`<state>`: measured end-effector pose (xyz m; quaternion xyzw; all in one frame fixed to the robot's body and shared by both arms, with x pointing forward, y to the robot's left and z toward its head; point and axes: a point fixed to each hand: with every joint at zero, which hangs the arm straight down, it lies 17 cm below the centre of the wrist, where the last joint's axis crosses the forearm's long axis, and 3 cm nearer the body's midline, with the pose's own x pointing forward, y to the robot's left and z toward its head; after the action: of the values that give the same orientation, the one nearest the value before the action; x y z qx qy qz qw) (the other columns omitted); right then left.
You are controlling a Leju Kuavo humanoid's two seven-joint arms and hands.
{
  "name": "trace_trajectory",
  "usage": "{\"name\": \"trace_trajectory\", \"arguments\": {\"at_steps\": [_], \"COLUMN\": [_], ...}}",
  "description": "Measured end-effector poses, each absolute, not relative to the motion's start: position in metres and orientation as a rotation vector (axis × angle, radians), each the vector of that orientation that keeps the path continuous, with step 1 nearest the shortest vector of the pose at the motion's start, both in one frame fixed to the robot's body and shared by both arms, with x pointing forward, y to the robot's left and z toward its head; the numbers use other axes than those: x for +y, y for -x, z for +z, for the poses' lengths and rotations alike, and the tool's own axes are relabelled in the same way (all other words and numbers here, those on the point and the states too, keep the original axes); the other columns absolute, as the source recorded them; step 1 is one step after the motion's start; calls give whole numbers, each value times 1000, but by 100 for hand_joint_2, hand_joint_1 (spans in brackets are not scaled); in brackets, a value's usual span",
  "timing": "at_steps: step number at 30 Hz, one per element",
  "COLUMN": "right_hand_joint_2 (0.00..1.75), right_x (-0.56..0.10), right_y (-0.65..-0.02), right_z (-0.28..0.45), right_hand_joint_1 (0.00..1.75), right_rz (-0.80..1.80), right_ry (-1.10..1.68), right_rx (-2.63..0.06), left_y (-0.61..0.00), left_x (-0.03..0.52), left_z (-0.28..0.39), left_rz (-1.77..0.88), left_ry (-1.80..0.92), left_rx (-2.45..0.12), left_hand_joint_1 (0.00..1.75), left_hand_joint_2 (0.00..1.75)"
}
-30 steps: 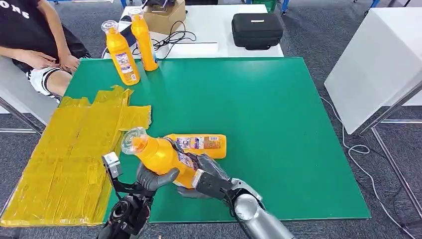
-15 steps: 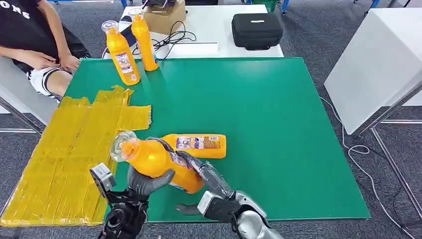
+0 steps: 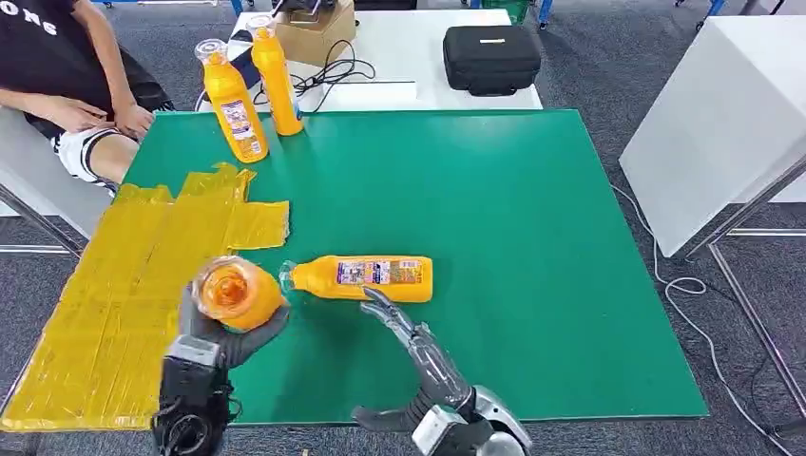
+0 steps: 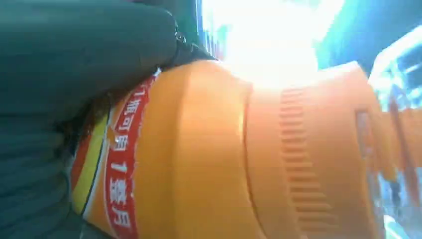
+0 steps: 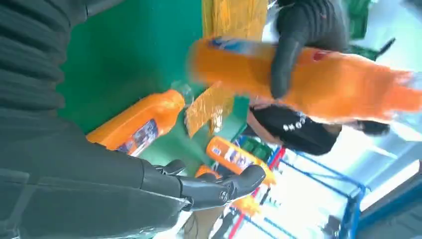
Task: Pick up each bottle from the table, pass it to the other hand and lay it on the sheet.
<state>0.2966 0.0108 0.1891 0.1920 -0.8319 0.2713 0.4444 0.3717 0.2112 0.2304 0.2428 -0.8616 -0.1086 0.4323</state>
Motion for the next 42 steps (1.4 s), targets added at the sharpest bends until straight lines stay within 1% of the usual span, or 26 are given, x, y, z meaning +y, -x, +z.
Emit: {"name": "trace_trajectory", "arguments": {"at_steps": [1, 3, 4, 6, 7, 9, 12, 14, 15, 16, 17, 19, 20, 22, 26, 30, 38, 42], "right_hand_joint_2": [175, 175, 175, 175, 175, 175, 175, 175, 175, 175, 175, 175, 175, 175, 175, 175, 175, 175], "right_x": [7, 2, 0, -3, -6, -8, -10, -11, -12, -13, -13, -15, -16, -17, -19, -17, -13, -17], "right_y": [-296, -294, -294, -293, -292, -291, -290, -291, -291, -292, -292, -292, -291, -290, -290, -289, -288, -290], "right_z": [189, 187, 187, 186, 185, 183, 180, 181, 180, 180, 180, 178, 178, 176, 174, 172, 170, 165], "right_hand_joint_1": [0, 0, 0, 0, 0, 0, 0, 0, 0, 0, 0, 0, 0, 0, 0, 0, 0, 0], "right_rz": [666, 661, 657, 648, 645, 642, 644, 645, 645, 646, 645, 644, 643, 640, 637, 649, 659, 653], "right_ry": [-466, -455, -449, -442, -438, -434, -429, -428, -425, -425, -425, -427, -430, -433, -434, -444, -453, -441], "right_rx": [-2065, -2064, -2065, -2064, -2062, -2059, -2053, -2054, -2053, -2053, -2053, -2048, -2047, -2044, -2039, -2023, -2001, -1981], "left_y": [-370, -369, -370, -378, -384, -397, -431, -449, -457, -464, -469, -476, -481, -493, -508, -511, -525, -532], "left_x": [225, 237, 238, 240, 244, 261, 312, 319, 306, 282, 256, 205, 197, 204, 221, 226, 253, 263], "left_z": [240, 257, 262, 268, 269, 270, 288, 304, 304, 293, 275, 221, 195, 169, 146, 112, 90, 98], "left_rz": [-324, -439, -523, -670, -742, -792, -725, -666, -697, -812, -979, -1401, -1570, -1695, -1778, -1903, -1843, -1750], "left_ry": [-834, -1170, -1324, -1538, -1625, -1691, -1790, -1844, -1851, -1843, -1822, -1710, -1647, -1602, -1578, -1424, -1347, -1339], "left_rx": [-2136, -2102, -2066, -1979, -1924, -1850, -1642, -1550, -1542, -1550, -1568, -1604, -1571, -1497, -1403, -1345, -1252, -1274], "left_hand_joint_1": [175, 175, 175, 175, 175, 175, 175, 175, 175, 175, 175, 175, 175, 175, 175, 175, 175, 175], "left_hand_joint_2": [175, 175, 175, 175, 175, 175, 175, 175, 175, 175, 175, 175, 175, 175, 175, 175, 175, 175]}}
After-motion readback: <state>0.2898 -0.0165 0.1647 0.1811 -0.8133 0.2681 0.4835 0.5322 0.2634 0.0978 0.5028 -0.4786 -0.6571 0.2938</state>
